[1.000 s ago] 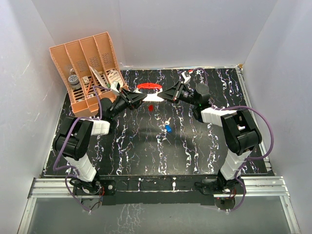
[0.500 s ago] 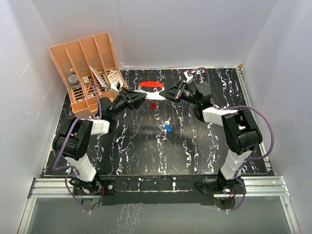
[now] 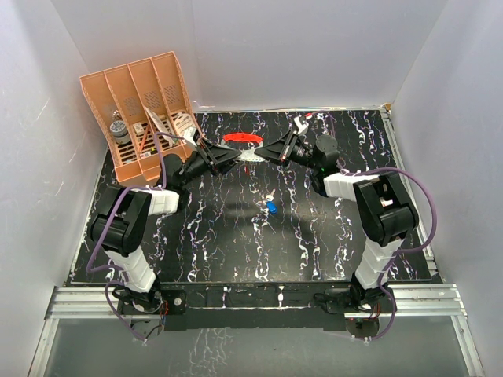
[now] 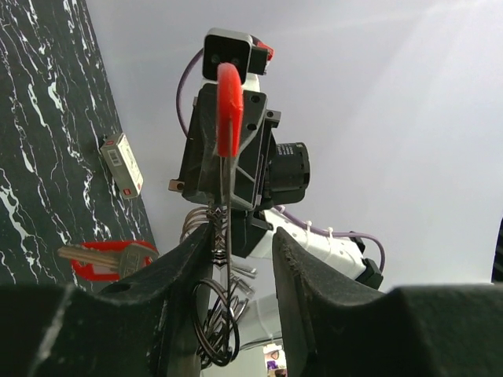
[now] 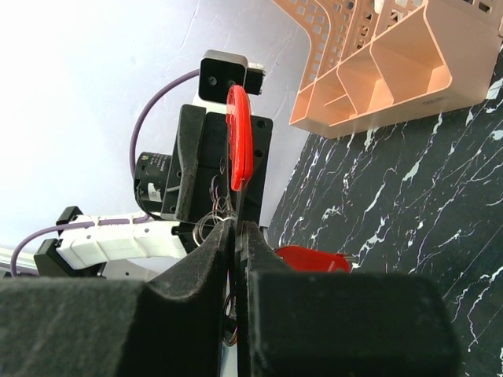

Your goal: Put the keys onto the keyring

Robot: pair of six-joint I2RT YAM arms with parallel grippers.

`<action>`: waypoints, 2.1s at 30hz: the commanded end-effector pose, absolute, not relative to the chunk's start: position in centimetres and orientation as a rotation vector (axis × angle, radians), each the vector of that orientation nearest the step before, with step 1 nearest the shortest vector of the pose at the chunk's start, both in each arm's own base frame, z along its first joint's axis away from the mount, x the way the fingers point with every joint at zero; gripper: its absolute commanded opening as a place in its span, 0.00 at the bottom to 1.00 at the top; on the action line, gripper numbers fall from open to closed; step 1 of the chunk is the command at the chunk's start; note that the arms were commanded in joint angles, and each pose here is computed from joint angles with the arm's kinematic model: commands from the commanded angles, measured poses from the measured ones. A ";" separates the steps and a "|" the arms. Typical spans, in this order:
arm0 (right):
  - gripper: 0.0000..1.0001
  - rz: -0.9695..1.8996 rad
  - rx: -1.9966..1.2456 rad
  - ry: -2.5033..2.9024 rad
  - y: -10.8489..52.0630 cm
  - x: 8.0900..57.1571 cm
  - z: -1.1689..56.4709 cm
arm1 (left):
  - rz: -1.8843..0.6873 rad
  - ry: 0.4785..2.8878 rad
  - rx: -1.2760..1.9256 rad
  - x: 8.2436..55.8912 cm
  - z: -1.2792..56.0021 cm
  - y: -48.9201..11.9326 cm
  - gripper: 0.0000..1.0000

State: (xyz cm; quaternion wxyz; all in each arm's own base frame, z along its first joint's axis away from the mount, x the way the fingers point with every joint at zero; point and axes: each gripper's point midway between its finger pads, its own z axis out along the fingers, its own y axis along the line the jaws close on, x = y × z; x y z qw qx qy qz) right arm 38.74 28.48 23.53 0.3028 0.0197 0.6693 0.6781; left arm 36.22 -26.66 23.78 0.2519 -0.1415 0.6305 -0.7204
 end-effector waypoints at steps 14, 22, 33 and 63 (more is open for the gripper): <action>0.00 1.830 -0.053 1.650 28.3 38.9 26.9 | -1.978 1.639 -0.273 35.4 26.0 -26.5 0.00; 0.00 1.825 -0.063 1.663 28.1 38.8 26.6 | -1.978 1.640 -0.261 35.4 26.1 -26.6 0.05; 0.00 1.814 -0.077 1.677 28.0 38.7 26.3 | -1.961 1.651 -0.265 35.5 26.0 -26.4 0.00; 0.32 1.038 -0.307 1.719 26.8 37.7 29.2 | -1.790 1.659 -0.511 38.1 25.9 -24.8 0.00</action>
